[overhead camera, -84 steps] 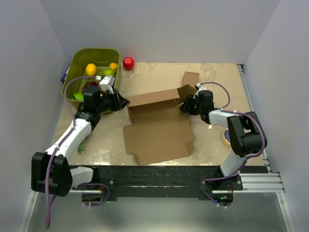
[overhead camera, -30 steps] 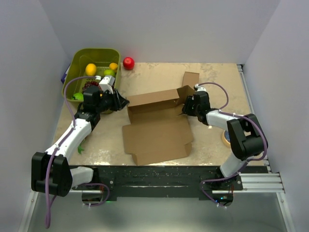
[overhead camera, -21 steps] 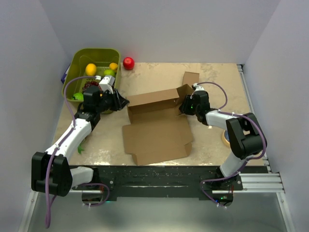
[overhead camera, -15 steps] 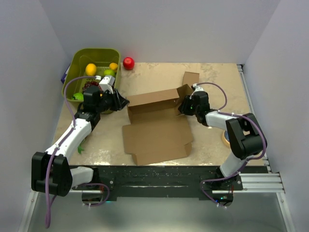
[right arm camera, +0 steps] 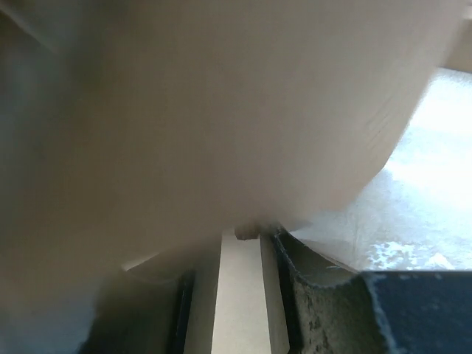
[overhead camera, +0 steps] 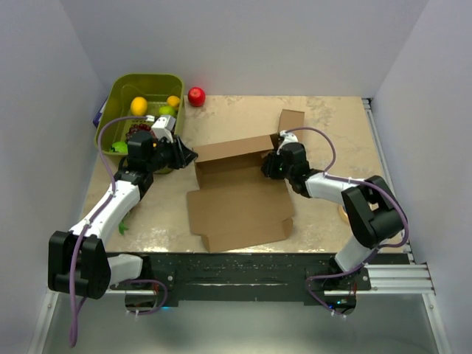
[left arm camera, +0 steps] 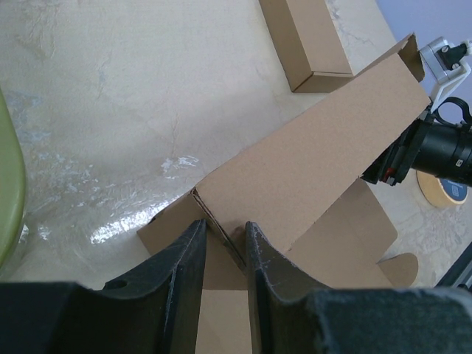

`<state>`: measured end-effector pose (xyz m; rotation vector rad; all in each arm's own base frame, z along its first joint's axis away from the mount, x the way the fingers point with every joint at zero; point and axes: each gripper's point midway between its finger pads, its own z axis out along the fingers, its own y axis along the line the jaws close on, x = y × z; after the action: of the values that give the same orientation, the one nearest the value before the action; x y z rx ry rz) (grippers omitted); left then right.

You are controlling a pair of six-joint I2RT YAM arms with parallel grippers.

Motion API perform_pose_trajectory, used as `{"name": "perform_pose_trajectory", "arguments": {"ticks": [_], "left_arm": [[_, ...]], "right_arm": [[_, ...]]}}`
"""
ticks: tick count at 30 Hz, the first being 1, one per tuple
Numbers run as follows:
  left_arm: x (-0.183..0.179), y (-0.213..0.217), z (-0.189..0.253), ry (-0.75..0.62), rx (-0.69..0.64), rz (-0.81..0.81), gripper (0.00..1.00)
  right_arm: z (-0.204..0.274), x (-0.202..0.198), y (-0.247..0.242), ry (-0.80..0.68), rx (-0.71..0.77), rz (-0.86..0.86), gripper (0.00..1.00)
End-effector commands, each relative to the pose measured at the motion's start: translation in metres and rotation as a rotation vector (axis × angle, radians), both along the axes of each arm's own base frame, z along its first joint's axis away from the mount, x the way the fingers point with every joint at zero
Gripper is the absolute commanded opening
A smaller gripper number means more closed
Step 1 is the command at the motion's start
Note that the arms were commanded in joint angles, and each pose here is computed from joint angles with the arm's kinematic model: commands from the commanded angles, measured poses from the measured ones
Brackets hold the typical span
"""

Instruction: Fold the paper box

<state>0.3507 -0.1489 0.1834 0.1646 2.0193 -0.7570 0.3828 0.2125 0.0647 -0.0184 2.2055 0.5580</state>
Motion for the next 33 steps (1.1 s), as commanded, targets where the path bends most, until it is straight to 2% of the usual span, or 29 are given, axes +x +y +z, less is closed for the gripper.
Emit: {"name": "perform_pose_trajectory", "arguments": {"ticks": [1, 8, 11, 16, 20, 27, 33], "left_arm": [[-0.018, 0.011, -0.051, 0.171, 0.087, 0.010, 0.31], [-0.018, 0.010, -0.052, 0.172, 0.087, 0.007, 0.31], [-0.018, 0.010, -0.052, 0.173, 0.089, 0.009, 0.31], [-0.018, 0.011, -0.052, 0.173, 0.090, 0.011, 0.31], [-0.018, 0.010, -0.052, 0.173, 0.090, 0.008, 0.31], [-0.019, 0.010, -0.051, 0.169, 0.096, 0.010, 0.31], [-0.019, 0.010, -0.050, 0.162, 0.102, 0.012, 0.31]], "right_arm": [[-0.009, -0.001, 0.013, -0.027, -0.036, 0.031, 0.31], [0.000, -0.004, 0.019, -0.037, -0.028, 0.044, 0.32], [0.015, -0.007, 0.011, -0.057, -0.050, 0.022, 0.40], [0.022, -0.031, -0.008, -0.030, -0.072, -0.002, 0.66], [0.027, -0.047, -0.032, -0.014, -0.121, -0.065, 0.72], [0.044, -0.037, -0.083, -0.030, -0.165, -0.239, 0.75], [0.051, -0.014, -0.090, -0.079, -0.170, -0.218, 0.75]]}}
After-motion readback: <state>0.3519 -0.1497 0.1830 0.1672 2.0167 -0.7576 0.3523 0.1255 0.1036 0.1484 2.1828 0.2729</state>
